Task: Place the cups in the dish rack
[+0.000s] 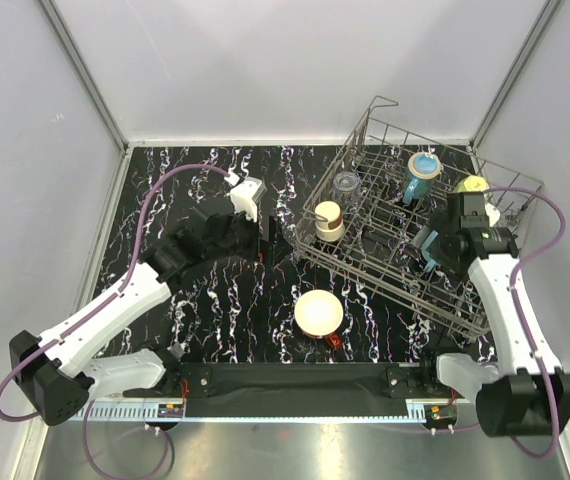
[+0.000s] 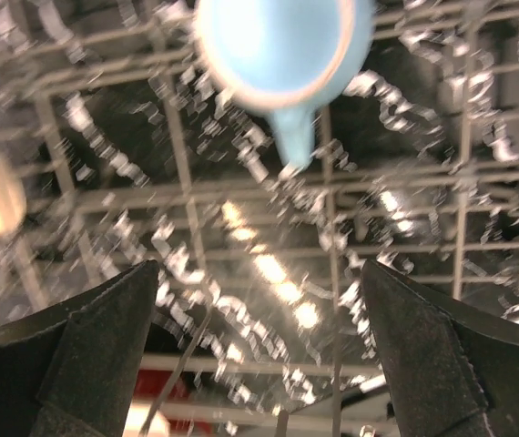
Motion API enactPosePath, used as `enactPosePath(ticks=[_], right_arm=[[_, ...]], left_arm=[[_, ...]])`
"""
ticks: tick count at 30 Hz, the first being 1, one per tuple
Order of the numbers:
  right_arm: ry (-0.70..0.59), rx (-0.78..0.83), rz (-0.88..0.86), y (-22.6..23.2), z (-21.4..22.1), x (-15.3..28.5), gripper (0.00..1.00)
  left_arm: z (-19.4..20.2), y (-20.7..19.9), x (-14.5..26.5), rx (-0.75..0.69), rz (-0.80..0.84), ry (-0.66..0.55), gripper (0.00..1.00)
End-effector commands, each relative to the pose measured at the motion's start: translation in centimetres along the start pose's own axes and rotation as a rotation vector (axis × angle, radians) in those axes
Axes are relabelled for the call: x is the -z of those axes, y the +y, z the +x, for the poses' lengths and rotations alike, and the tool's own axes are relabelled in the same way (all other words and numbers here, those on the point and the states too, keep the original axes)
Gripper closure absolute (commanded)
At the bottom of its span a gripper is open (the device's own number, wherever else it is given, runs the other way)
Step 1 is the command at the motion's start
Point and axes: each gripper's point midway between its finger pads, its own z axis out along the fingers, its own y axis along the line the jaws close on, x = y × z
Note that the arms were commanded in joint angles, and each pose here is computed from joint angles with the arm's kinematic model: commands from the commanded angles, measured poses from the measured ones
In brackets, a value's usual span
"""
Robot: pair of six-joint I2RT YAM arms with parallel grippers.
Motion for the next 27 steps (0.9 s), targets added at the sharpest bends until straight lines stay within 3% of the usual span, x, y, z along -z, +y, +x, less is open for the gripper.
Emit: enactPosePath(ticks=[1, 14, 27], right_arm=[[0.047, -0.005, -0.144, 1.5, 1.2, 3.2, 0.00], [0.028, -0.052, -0.271, 0.5, 3.5, 8.1, 0.00], [0.042, -0.075, -0.364, 1.2, 4.6, 9.5, 0.00]], left_arm=[[-0.8, -0.5, -0.3, -0.002, 0.034, -0.027, 0.02], [2.6, -1.7, -2.4, -0.024, -0.003, 0.135, 0.11], [8.8, -1.3, -2.2, 0.180, -0.030, 0.234, 0.17]])
